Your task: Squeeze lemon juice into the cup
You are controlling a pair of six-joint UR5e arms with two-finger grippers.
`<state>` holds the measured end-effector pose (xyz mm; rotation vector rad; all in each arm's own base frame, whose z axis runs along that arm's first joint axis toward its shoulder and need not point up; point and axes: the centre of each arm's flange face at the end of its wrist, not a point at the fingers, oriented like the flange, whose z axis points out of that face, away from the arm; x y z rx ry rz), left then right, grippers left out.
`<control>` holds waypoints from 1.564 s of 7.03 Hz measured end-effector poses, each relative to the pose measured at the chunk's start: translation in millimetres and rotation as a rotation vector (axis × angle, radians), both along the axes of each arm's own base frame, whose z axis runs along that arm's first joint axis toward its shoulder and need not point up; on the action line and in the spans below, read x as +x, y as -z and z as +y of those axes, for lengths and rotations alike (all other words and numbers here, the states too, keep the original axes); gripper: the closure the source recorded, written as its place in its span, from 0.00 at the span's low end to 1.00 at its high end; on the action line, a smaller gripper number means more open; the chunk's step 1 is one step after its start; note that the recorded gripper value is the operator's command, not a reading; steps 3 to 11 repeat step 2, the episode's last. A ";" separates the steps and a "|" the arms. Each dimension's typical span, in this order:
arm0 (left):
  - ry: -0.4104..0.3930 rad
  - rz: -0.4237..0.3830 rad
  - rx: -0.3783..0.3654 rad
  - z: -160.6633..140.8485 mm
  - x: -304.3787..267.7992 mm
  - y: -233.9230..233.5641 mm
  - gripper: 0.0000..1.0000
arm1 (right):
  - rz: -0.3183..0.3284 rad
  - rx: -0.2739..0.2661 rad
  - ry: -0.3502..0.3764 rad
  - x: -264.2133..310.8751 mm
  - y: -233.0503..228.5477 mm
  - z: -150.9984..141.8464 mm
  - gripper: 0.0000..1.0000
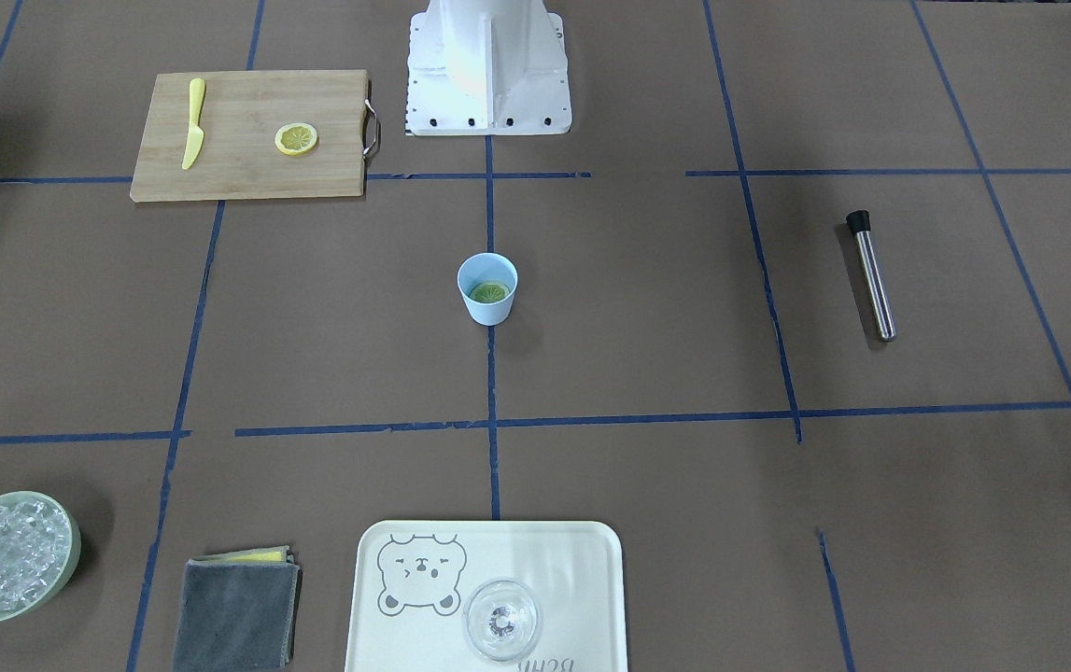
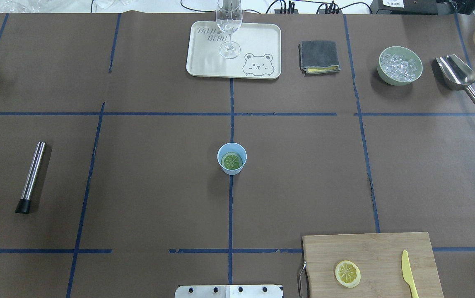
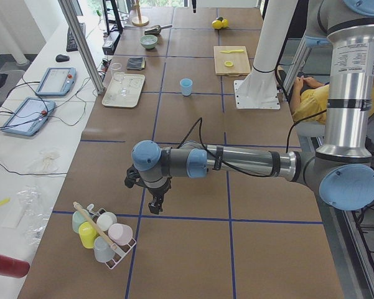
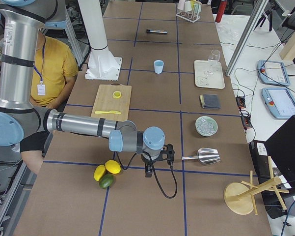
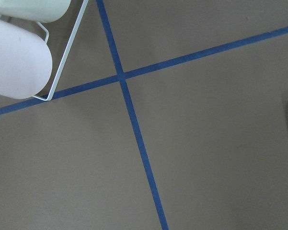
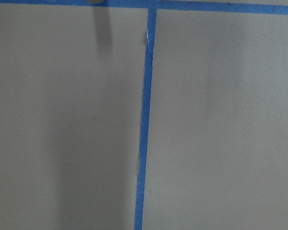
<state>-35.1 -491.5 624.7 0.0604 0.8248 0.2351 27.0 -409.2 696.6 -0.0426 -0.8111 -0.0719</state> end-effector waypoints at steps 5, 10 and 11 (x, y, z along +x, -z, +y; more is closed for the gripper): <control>0.017 -0.019 0.019 -1.1 -5.2 0.6 0.00 | 0.002 -0.007 -0.005 0.2 -1.0 1.2 0.00; 0.017 -0.019 0.019 -1.1 -5.2 0.6 0.00 | 0.002 -0.007 -0.005 0.2 -1.0 1.2 0.00; 0.017 -0.019 0.019 -1.1 -5.2 0.6 0.00 | 0.002 -0.007 -0.005 0.2 -1.0 1.2 0.00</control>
